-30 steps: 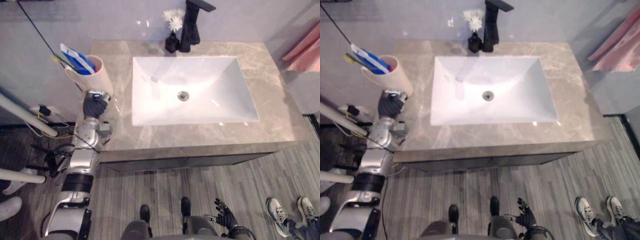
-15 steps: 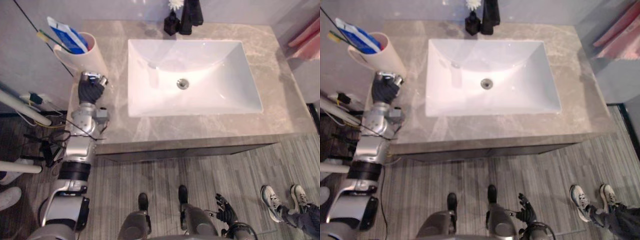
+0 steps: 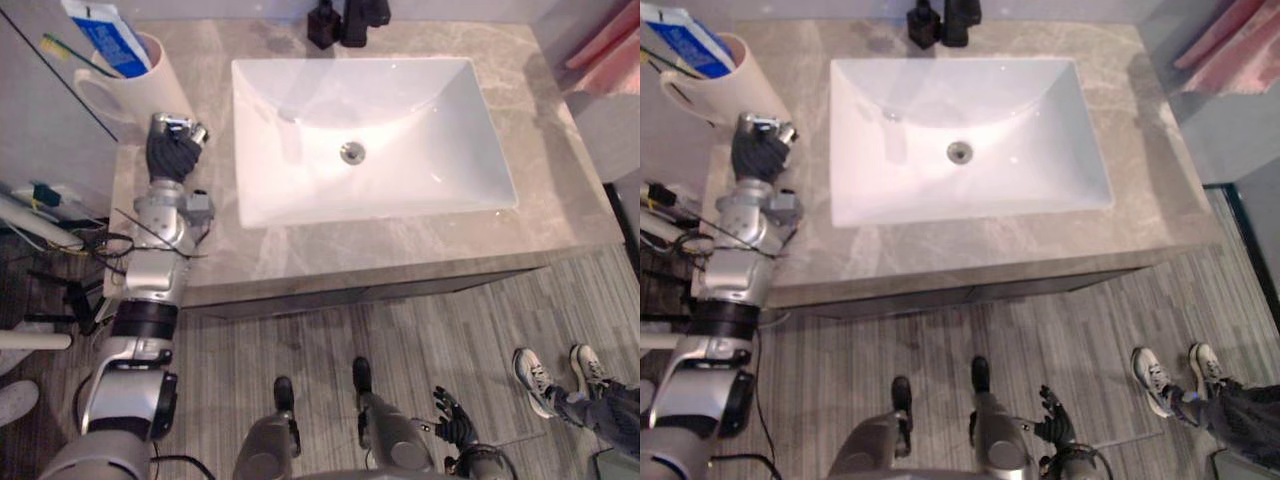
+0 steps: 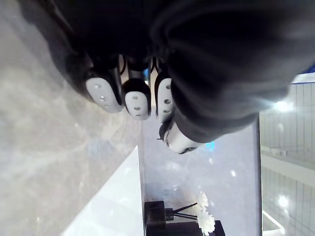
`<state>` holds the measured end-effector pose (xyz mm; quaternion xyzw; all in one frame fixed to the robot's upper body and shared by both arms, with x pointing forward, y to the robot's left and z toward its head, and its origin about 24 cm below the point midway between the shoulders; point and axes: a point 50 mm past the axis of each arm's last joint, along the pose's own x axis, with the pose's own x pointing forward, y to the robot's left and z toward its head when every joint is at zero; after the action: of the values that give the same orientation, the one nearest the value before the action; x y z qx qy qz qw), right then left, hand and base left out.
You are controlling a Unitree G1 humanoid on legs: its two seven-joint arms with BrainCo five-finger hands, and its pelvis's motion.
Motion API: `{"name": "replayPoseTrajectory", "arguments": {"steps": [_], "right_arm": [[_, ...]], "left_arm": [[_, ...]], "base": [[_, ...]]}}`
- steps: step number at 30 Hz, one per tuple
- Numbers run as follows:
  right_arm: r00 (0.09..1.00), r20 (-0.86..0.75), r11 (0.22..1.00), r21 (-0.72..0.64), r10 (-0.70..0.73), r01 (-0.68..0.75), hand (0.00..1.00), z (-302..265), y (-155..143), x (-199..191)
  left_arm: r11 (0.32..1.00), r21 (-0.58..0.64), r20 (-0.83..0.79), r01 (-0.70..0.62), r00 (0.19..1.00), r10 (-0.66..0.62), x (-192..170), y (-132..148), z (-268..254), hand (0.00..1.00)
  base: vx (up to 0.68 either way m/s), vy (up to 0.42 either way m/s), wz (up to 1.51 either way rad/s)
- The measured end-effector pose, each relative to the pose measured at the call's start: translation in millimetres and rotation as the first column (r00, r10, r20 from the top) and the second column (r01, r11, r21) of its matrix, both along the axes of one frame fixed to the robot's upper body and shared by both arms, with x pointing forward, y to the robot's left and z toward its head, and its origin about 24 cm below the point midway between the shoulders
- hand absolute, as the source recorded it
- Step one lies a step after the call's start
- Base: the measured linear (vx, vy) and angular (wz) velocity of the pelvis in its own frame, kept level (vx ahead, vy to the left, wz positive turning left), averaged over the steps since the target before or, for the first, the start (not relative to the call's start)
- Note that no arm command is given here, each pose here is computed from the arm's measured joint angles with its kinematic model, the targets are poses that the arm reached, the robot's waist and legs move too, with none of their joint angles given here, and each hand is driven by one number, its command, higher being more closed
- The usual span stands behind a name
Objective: Organize washtable
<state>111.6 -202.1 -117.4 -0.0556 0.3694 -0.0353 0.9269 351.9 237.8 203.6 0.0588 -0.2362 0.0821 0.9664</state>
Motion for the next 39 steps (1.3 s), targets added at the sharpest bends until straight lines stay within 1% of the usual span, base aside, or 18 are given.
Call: {"name": "replayPoseTrajectory", "arguments": {"steps": [13,16,19,21,22,24,26,28,31,34,36,37,39], "right_arm": [[1.0,0.0,1.0,0.003,-0.003,0.003,0.0,0,0,-1],[1.0,0.0,1.0,0.006,-0.005,0.005,0.0,0,1,-1],[1.0,-0.002,1.0,0.007,-0.004,0.004,0.0,0,1,-1],[1.0,-0.004,1.0,0.009,-0.001,0.001,0.0,-1,2,-1],[1.0,-0.004,1.0,0.01,-0.001,0.001,0.0,-1,2,-1],[1.0,-0.013,1.0,0.009,-0.003,0.003,0.0,-2,2,-5],[0.999,-0.046,1.0,0.01,-0.01,0.01,0.0,-5,1,-16],[0.997,-0.076,1.0,0.009,-0.013,0.014,0.0,-7,1,-27],[0.996,-0.088,1.0,0.007,-0.013,0.014,0.0,-8,0,-31],[0.995,-0.093,1.0,0.005,-0.016,0.016,0.0,-8,-1,-34],[0.995,-0.094,1.0,0.004,-0.018,0.018,0.0,-8,-2,-34],[0.995,-0.094,1.0,0.004,-0.019,0.02,0.0,-8,-2,-34],[0.995,-0.093,1.0,0.005,-0.022,0.023,0.0,-8,-2,-33]], "left_arm": [[1.0,0.001,0.036,0.029,0.999,-0.029,5,-11,13,1.0],[0.997,-0.023,0.098,0.078,0.992,-0.075,-3,-27,18,1.0],[0.987,-0.041,0.139,0.155,0.979,-0.148,-16,-46,15,1.0],[0.972,-0.047,0.164,0.228,0.962,-0.218,-29,-64,8,1.0],[0.969,-0.05,0.166,0.243,0.958,-0.232,-33,-67,5,1.0],[0.953,-0.067,0.17,0.297,0.944,-0.282,-46,-80,-4,1.0],[0.922,-0.099,0.168,0.375,0.92,-0.356,-66,-96,-20,1.0],[0.899,-0.131,0.164,0.418,0.904,-0.396,-81,-103,-31,1.0],[0.897,-0.162,0.16,0.411,0.908,-0.387,-100,-97,-41,1.0],[0.903,-0.223,0.157,0.368,0.928,-0.339,-123,-79,-51,1.0],[0.927,-0.241,0.124,0.287,0.956,-0.264,-137,-59,-61,1.0],[0.932,-0.247,0.11,0.266,0.963,-0.246,-139,-55,-65,1.0],[0.944,-0.284,0.031,0.169,0.985,-0.167,-154,-39,-83,1.0]], "base": [[-0.01,0.0,0.02],[-0.01,0.003,0.17],[0.0,0.007,0.17],[-0.01,0.011,0.18],[-0.01,0.006,0.2],[0.0,-0.013,0.27],[0.02,-0.028,0.37],[0.05,-0.03,0.32],[0.02,-0.044,0.3],[0.07,-0.049,0.18],[0.07,-0.023,0.23],[0.04,-0.003,0.11],[0.0,-0.016,0.2]]}}
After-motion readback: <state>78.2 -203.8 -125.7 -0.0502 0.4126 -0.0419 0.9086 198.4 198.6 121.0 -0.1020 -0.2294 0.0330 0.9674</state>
